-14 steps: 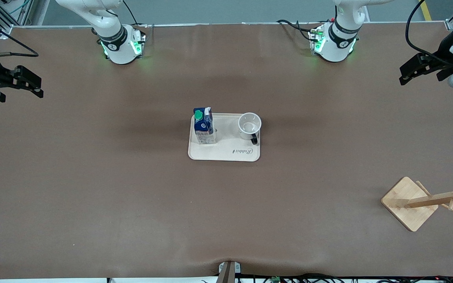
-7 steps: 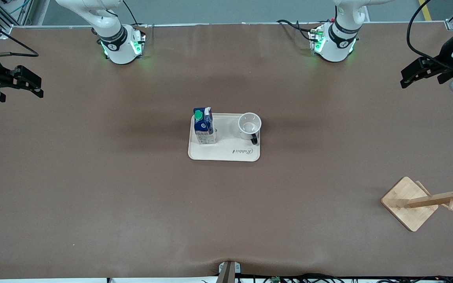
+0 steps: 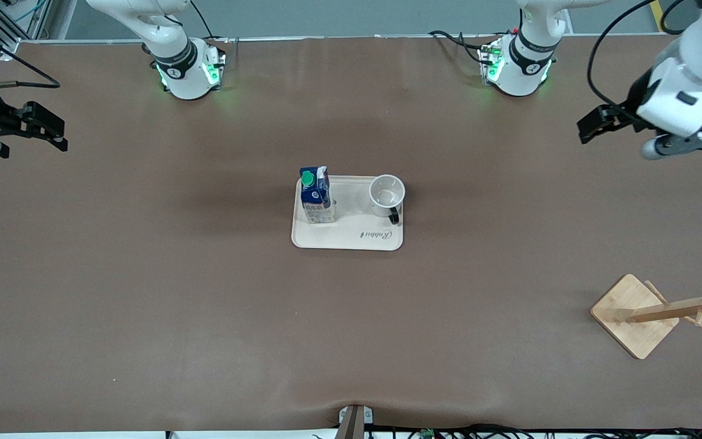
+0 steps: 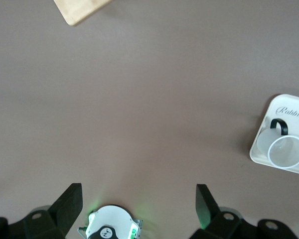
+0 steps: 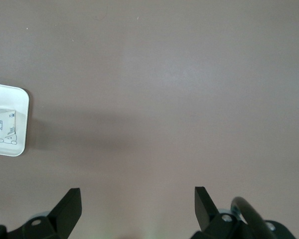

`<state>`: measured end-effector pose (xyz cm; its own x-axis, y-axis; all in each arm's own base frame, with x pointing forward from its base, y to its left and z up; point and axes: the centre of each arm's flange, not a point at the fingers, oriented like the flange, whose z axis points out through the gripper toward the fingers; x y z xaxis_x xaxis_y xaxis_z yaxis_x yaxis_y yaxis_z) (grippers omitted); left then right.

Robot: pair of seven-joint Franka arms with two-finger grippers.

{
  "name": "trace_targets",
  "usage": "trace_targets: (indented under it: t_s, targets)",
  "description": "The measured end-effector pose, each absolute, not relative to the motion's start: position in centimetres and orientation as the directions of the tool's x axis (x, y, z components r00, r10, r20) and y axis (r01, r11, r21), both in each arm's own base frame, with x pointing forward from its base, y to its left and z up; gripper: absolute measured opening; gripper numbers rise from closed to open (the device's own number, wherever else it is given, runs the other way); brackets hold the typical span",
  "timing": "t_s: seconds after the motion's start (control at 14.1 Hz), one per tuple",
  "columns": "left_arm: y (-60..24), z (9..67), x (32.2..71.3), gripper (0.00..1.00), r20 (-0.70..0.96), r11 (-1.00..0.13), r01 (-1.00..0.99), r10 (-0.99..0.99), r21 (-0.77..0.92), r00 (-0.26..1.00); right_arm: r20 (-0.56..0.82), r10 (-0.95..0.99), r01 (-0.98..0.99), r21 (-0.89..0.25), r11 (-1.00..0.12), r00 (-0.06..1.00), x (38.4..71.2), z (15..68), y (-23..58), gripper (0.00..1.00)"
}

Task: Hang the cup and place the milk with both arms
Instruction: 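Move the left gripper toward the white mug on the tray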

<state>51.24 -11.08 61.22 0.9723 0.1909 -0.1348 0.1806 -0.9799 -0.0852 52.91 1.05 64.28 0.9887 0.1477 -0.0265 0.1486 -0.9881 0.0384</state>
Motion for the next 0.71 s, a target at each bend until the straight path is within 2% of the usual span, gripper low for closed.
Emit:
trace_targets:
  t_s: [0.71]
  targets:
    - [-21.4,51.6,49.5,1.00,-0.100,-0.977,0.209,0.213,-0.052,0.972,0.008,0.151,0.151,0.026,-0.988,0.988,54.3,63.6,1.3,1.00]
